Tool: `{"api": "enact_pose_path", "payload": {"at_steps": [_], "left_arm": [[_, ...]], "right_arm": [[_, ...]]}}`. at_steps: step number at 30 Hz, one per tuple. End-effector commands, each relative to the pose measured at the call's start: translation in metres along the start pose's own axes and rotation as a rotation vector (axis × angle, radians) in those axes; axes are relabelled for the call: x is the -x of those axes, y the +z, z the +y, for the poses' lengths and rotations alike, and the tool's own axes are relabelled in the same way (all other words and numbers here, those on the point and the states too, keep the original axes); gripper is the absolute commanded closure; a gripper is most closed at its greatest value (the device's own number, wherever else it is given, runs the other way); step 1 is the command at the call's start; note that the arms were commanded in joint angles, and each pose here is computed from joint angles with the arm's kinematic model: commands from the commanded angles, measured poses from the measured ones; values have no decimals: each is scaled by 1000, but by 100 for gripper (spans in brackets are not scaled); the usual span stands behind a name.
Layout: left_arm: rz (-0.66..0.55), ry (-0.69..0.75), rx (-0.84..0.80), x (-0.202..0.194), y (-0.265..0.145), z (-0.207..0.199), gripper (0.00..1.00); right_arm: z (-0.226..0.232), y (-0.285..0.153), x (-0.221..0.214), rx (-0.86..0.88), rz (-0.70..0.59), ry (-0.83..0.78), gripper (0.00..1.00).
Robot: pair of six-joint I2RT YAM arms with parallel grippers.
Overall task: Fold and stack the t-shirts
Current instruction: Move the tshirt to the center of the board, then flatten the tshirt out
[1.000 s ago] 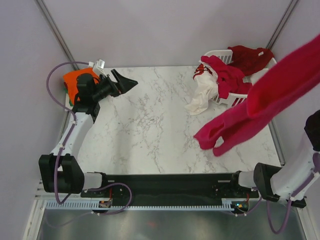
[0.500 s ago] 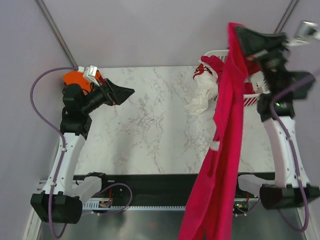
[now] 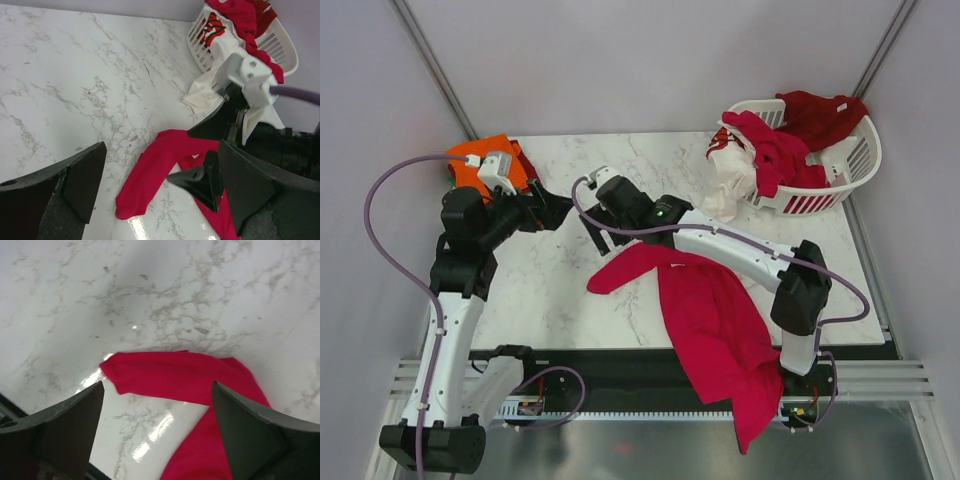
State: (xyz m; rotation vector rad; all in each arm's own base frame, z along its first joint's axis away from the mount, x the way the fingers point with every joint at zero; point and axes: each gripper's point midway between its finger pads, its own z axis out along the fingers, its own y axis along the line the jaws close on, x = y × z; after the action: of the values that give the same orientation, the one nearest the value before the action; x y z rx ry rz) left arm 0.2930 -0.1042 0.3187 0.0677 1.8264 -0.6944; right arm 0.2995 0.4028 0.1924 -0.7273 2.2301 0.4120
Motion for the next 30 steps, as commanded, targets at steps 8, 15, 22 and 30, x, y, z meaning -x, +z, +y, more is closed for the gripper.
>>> {"api": "enact_pose_path", "payload": {"at_steps": [8,15,22,30], "left_arm": [[63,14,159,-53,-16,38,0],[105,-2,111,-69,-19,29,0],[125,-6,110,-71,-14,31,0],[154,-15,102,-76,-9,32,0]], "right_arm": [[-213,-31,9,-406,-69,314,2],[-263,-16,-41,-559,33,357,2],[-301,-12,-55,-756,65,366,2],[-321,-8,-72,-908,110,322,2]]}}
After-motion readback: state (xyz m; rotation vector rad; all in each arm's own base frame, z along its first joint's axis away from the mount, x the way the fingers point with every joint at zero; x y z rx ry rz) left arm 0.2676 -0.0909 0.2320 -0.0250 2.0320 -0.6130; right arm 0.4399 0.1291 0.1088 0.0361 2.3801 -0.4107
